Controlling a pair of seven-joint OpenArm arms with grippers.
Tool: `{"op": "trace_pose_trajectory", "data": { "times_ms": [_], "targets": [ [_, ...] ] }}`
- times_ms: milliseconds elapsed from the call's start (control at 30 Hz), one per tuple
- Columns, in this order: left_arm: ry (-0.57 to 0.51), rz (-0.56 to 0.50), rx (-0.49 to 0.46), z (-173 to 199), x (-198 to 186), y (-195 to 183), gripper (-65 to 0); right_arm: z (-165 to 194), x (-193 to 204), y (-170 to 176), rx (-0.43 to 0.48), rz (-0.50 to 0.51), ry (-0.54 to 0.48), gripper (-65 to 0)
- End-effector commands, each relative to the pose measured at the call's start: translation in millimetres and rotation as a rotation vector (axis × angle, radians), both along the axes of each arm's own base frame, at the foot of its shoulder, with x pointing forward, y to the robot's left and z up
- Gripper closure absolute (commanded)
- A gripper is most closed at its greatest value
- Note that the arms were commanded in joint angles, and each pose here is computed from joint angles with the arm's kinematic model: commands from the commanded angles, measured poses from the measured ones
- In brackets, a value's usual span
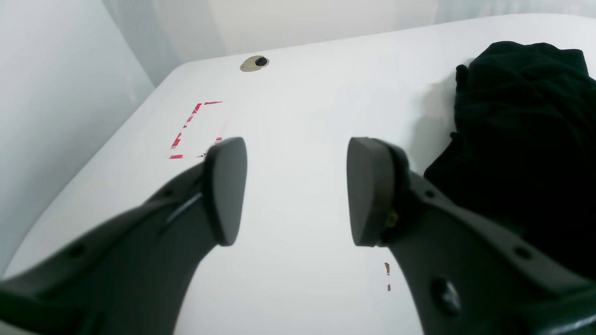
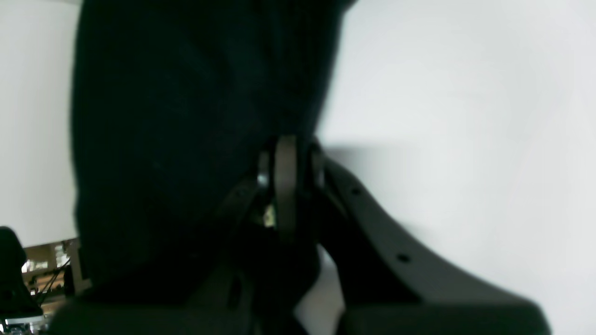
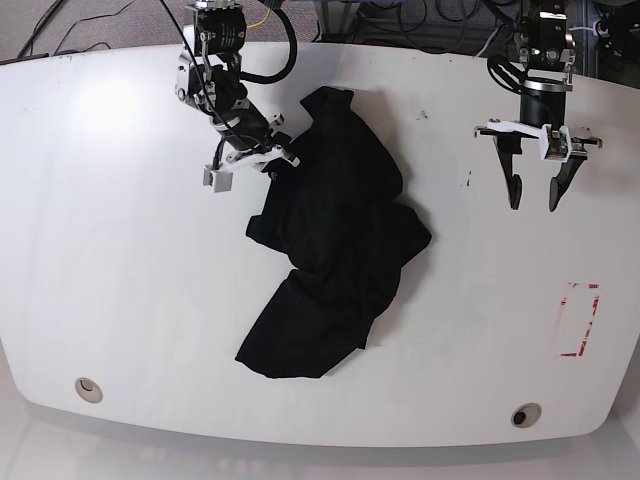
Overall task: Layout the t-shirt on the table in an organized manner, then fold the t-shirt properly
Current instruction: 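Lower the right gripper onto the shirt edge and pinch it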
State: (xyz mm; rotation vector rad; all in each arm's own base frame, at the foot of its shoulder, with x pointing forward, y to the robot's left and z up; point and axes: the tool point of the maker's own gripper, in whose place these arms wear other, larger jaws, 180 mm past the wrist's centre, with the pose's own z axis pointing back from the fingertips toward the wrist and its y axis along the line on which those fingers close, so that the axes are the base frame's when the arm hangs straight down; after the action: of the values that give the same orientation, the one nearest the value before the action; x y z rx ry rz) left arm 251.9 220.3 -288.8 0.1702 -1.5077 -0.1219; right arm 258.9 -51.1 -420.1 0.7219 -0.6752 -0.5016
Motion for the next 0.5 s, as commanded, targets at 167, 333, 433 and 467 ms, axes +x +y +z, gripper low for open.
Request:
{"op": "trace_pose_trajectory", "data": {
  "times_ms": [167,333,433,467],
  "targets": [
    [-0.046,-0.007,0.013,12.5,1.6,0.9,-32.1,45.7,7.3,-12.2,-0.044,-0.006,-0.133,0.0],
    [-0.048,-0.007,0.013,12.9,2.0,0.9,-32.1,72.8,7.5,-28.0,-0.102,-0.005,-0.171,0.0],
    [-0.049,-0.007,0.013,13.3,2.4,0.9,-32.1,88.0,8.7,-33.5,-0.13,0.002,-0.21,0.0],
    [-0.049,-0.007,0.013,13.3,2.4,0.9,-32.2,92.8,8.8,-35.2,-0.14,0.005,-0.223,0.0]
  ]
}}
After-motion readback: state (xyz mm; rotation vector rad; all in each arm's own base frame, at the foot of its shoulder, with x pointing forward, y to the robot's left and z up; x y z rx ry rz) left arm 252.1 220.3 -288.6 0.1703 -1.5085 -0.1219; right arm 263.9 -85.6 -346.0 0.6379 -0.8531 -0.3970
